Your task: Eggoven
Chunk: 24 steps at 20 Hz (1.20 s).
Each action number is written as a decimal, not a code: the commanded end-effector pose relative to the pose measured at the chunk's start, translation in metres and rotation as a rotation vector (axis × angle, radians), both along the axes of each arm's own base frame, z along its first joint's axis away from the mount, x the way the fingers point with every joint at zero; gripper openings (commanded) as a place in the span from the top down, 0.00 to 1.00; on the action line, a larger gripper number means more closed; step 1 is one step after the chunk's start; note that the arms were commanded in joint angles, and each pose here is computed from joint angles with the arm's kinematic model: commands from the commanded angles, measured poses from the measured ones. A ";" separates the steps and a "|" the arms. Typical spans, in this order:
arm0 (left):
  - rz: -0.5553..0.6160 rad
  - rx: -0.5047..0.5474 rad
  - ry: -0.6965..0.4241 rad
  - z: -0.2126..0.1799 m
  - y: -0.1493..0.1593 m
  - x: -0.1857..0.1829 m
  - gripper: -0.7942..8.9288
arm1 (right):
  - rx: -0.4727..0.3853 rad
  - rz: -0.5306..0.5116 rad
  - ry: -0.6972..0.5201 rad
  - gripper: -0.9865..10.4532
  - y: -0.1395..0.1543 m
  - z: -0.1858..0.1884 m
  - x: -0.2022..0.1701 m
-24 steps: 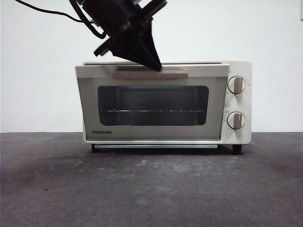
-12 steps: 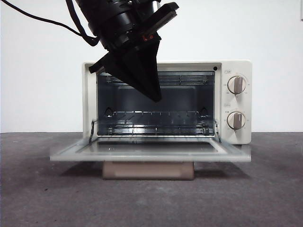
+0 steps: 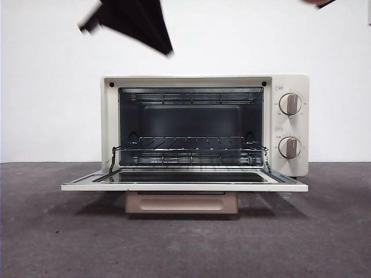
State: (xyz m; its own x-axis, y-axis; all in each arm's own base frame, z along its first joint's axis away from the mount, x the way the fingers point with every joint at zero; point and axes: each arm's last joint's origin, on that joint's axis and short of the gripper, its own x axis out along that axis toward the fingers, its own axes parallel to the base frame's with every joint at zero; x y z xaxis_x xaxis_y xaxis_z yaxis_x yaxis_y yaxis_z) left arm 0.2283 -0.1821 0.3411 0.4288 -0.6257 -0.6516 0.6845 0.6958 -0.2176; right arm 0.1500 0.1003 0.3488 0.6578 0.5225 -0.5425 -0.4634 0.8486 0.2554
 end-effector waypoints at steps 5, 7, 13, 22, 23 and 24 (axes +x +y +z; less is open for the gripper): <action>0.115 -0.092 -0.107 0.036 0.066 -0.041 0.91 | -0.007 0.040 0.017 0.91 0.038 -0.024 0.053; 0.158 -0.121 -0.116 0.030 0.088 -0.058 0.91 | -0.002 0.045 0.024 0.91 0.049 -0.036 0.070; 0.212 -0.226 -0.087 0.003 0.128 -0.103 0.91 | -0.004 0.048 0.041 0.91 0.077 -0.077 0.111; 0.223 -0.255 -0.126 0.001 0.147 -0.155 0.91 | 0.007 -0.010 0.010 0.91 0.090 -0.120 0.151; 0.225 -0.254 -0.120 0.000 0.148 -0.157 0.91 | 0.004 -0.022 0.004 0.91 0.090 -0.122 0.153; 0.225 -0.252 -0.115 -0.001 0.148 -0.159 0.91 | 0.000 -0.034 0.000 0.91 0.090 -0.124 0.155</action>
State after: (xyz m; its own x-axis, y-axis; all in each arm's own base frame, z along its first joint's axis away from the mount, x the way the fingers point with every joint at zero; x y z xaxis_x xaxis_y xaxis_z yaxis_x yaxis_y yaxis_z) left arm 0.0691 -0.0337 0.3378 0.6322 -0.6377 -0.4400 0.5447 0.7697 -0.3329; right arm 0.3018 0.1858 0.2248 0.6706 0.4961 -0.5515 -0.4316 0.8656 0.2539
